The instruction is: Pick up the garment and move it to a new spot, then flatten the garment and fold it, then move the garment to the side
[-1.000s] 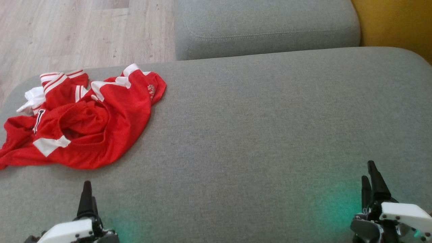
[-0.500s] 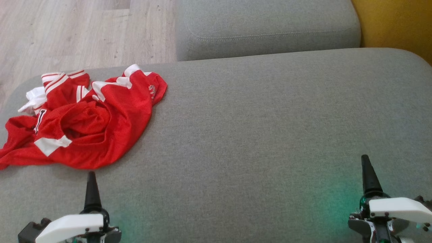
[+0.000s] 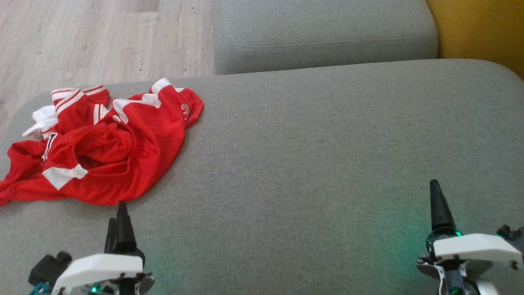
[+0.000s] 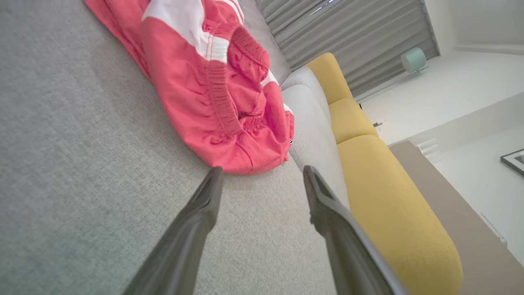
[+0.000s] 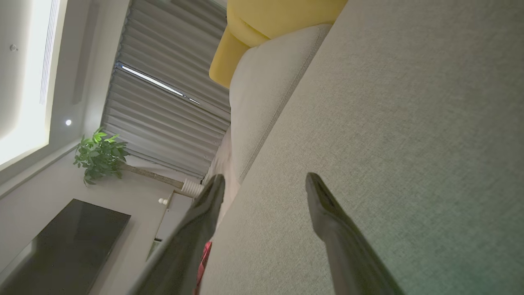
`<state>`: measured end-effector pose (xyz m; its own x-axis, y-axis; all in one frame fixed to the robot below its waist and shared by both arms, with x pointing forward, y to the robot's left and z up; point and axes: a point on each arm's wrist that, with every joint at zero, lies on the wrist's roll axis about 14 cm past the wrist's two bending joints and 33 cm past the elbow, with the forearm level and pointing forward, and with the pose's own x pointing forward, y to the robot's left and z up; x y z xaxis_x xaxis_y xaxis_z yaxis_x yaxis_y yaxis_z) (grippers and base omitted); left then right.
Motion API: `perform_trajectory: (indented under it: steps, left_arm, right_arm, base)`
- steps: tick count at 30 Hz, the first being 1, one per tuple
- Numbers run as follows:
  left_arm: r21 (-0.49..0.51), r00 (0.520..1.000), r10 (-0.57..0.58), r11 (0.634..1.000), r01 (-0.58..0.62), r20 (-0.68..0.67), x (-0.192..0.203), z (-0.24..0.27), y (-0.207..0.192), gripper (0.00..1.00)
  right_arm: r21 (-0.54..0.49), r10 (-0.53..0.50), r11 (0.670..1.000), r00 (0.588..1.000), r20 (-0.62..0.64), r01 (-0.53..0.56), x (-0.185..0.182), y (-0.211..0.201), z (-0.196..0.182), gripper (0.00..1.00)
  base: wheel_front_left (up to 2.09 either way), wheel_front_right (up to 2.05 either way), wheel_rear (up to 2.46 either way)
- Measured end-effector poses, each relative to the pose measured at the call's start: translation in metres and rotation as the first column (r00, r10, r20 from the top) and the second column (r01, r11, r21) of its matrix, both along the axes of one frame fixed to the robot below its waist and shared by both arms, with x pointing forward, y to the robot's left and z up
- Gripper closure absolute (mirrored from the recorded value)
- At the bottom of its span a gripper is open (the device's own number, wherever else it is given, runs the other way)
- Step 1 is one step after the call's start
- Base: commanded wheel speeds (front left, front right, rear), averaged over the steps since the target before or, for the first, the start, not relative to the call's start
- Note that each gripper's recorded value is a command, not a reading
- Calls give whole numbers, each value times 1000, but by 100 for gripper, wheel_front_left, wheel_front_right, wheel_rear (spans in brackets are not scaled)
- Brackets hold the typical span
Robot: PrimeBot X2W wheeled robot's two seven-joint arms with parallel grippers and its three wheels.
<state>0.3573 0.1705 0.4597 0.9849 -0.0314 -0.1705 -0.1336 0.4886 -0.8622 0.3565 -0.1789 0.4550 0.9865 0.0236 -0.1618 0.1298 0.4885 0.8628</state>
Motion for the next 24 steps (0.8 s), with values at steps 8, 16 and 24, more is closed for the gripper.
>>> perform_trajectory:
  steps: [8,16,24]
  left_arm:
    - [110,999,-22,994,19,24,2,7,-4,0]
    - [202,999,-38,979,29,39,2,12,-7,0]
    - [306,996,-51,952,28,68,3,20,-9,0]
  right_arm:
    - [-107,44,993,999,26,-41,2,9,7,0]
    - [-193,71,980,995,69,-56,8,15,19,0]
    - [-291,106,954,991,87,-77,9,22,23,0]
  base:
    - [0,0,0]
    - [0,0,0]
    - [0,0,0]
